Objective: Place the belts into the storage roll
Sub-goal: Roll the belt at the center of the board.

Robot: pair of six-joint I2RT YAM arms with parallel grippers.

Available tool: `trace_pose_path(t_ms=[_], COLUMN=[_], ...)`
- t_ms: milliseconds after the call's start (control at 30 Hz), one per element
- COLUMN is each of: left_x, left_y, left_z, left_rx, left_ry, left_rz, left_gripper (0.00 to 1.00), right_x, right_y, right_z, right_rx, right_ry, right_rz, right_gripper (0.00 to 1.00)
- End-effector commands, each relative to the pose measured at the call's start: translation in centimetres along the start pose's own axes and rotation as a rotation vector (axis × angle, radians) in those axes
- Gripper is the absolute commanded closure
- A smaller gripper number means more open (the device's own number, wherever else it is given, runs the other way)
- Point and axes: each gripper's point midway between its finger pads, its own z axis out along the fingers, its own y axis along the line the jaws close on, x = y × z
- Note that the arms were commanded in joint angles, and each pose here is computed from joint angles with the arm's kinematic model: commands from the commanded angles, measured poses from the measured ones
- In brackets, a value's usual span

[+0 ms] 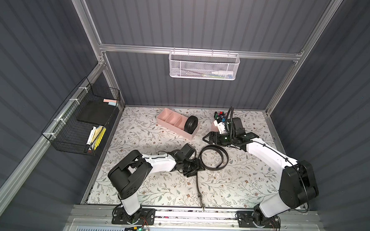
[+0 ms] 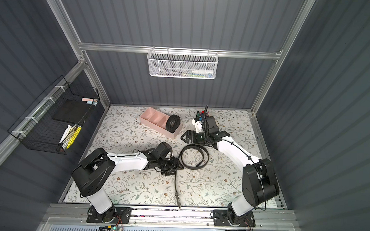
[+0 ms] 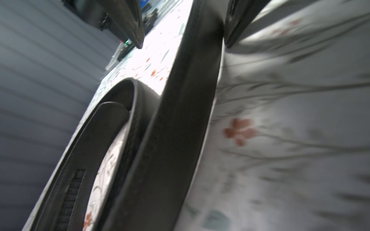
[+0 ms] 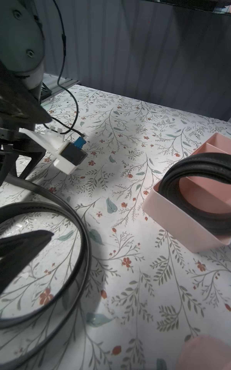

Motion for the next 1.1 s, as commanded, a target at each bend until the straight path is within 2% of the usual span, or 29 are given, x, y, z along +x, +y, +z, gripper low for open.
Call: trace_pose_path(t_ms=[0, 33, 100, 167, 267, 333, 400, 433, 567, 633, 700, 800, 933, 967, 1067], left_x=[-1.4, -1.5, -1.6, -1.1, -0.2, -0.9, -2.1, -3.4, -6.8, -9.1, -10.1, -12.4, -12.8, -12.7, -12.3], left_y=[0.2, -0.6, -2.3, -2.7, -2.1, -1.0, -0.4, -1.6, -5.3, -7.8, -8.6, -7.5, -6.8, -6.9, -6.5], left_z=[2.2, 2.8, 3.2, 2.4, -0.4, -2.5, -3.4, -3.6, -1.0, 0.9, 2.4, 3.6, 5.7, 6.2, 7.1], left_rx=[0.003, 0.026, 0.025, -0.054, -0.177, -0.282, -0.347, -0.348, -0.329, -0.306, -0.308, -0.359, -0.335, -0.331, -0.357], left_ry=[-0.097, -0.103, -0.083, -0.049, -0.007, -0.002, 0.008, -0.002, 0.037, 0.02, 0.029, 0.03, 0.066, 0.07, 0.082], left_rz=[-0.177, -0.188, -0.133, -0.032, 0.108, 0.205, 0.306, 0.369, 0.614, 0.723, 0.749, 0.764, 0.758, 0.762, 0.776], left_gripper=[0.33, 0.33, 0.33, 0.31, 0.28, 0.27, 0.25, 0.25, 0.22, 0.2, 0.2, 0.21, 0.25, 0.27, 0.43], right_x=[0.5, 0.7, 1.2, 2.4, 4.3, 6.1, 6.9, 7.2, 8.1, 8.7, 8.9, 9.3, 9.7, 9.7, 9.8], right_y=[-0.6, -0.7, -1.0, -1.9, -4.1, -5.2, -6.2, -6.1, -6.0, -5.9, -6.0, -6.1, -5.7, -5.6, -5.2], right_z=[-1.2, -1.8, -3.0, -4.4, -6.1, -6.7, -7.3, -7.4, -8.2, -8.8, -9.8, -10.9, -11.7, -11.9, -12.3], right_rx=[-0.012, 0.004, 0.048, 0.115, 0.241, 0.301, 0.351, 0.35, 0.349, 0.359, 0.373, 0.385, 0.372, 0.371, 0.357], right_ry=[0.011, 0.013, 0.015, 0.033, 0.019, 0.043, 0.044, 0.045, 0.046, 0.038, 0.0, -0.042, -0.072, -0.075, -0.085], right_rz=[0.096, 0.101, 0.116, 0.163, 0.257, 0.348, 0.378, 0.385, 0.388, 0.392, 0.392, 0.408, 0.428, 0.433, 0.436], right_gripper=[0.15, 0.15, 0.15, 0.15, 0.15, 0.15, 0.15, 0.15, 0.15, 0.15, 0.15, 0.15, 0.14, 0.15, 0.15])
